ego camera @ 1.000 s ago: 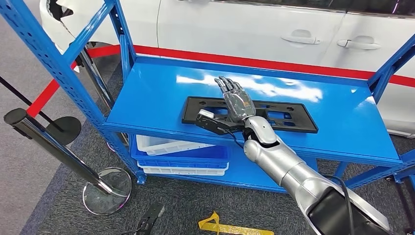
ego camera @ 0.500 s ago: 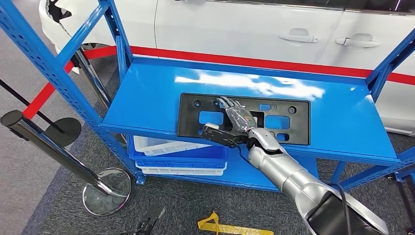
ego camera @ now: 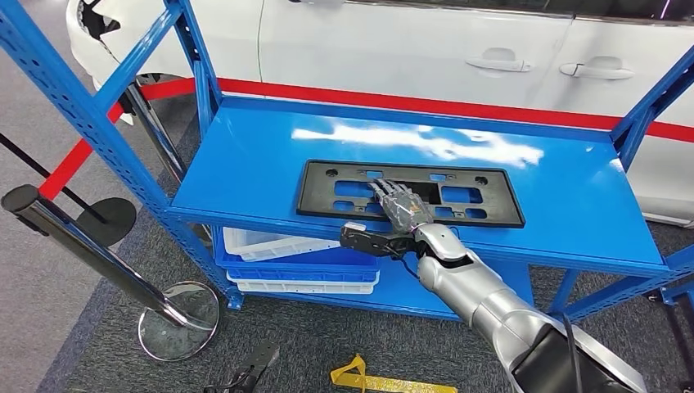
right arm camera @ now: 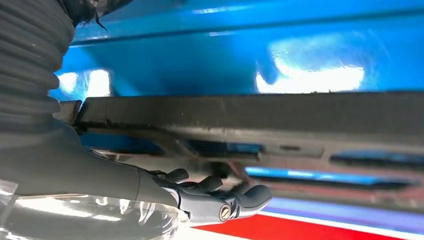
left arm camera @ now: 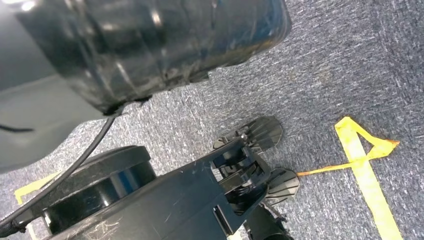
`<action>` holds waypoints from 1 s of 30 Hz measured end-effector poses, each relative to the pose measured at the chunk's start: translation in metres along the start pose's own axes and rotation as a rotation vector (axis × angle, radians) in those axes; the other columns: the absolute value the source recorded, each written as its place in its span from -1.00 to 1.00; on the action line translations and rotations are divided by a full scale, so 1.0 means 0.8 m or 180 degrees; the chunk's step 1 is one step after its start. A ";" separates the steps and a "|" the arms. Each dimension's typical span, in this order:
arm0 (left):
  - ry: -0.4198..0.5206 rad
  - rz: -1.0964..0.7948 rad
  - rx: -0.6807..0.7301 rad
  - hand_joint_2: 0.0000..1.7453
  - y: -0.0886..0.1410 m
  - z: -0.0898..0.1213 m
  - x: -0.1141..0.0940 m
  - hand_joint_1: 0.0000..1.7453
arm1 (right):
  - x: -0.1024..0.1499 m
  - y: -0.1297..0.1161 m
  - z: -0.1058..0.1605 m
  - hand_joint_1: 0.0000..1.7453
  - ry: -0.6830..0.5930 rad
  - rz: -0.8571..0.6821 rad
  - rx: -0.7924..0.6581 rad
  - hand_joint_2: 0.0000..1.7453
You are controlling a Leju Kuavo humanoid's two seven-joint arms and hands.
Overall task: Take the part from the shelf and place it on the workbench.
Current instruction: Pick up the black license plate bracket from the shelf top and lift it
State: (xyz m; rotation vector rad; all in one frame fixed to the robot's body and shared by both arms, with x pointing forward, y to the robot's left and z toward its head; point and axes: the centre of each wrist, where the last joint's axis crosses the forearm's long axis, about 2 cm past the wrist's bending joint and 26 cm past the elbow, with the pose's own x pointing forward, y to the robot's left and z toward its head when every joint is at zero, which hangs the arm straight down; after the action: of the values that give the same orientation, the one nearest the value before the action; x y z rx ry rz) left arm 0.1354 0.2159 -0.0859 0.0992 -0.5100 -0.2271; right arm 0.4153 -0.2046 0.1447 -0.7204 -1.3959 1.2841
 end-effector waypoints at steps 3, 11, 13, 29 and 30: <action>0.0000 -0.0001 0.0000 -1.00 0.000 0.000 0.000 -1.00 | -0.003 0.002 0.001 -1.00 0.0032 0.0030 -0.0005 1.00; 0.0003 -0.0004 -0.0005 -1.00 -0.001 0.001 -0.004 -1.00 | -0.007 0.004 0.001 -1.00 0.0031 0.0041 0.0034 1.00; -0.0002 -0.0007 -0.0004 -1.00 -0.001 0.001 -0.004 -1.00 | -0.007 0.003 0.000 -0.38 0.0024 0.0083 0.0050 1.00; -0.0015 -0.0044 0.0007 -1.00 0.000 0.001 -0.003 -1.00 | -0.006 0.009 0.003 1.00 0.0077 0.0344 -0.0137 1.00; -0.0016 -0.0049 0.0012 -1.00 0.000 0.001 -0.003 -1.00 | -0.006 0.011 0.005 1.00 0.0072 0.0373 -0.0194 1.00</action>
State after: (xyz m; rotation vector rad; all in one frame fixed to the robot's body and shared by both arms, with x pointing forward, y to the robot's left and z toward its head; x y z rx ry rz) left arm 0.1328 0.2167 -0.0867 0.1062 -0.5150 -0.2414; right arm 0.4112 -0.2081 0.1353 -0.8666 -1.3967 1.3246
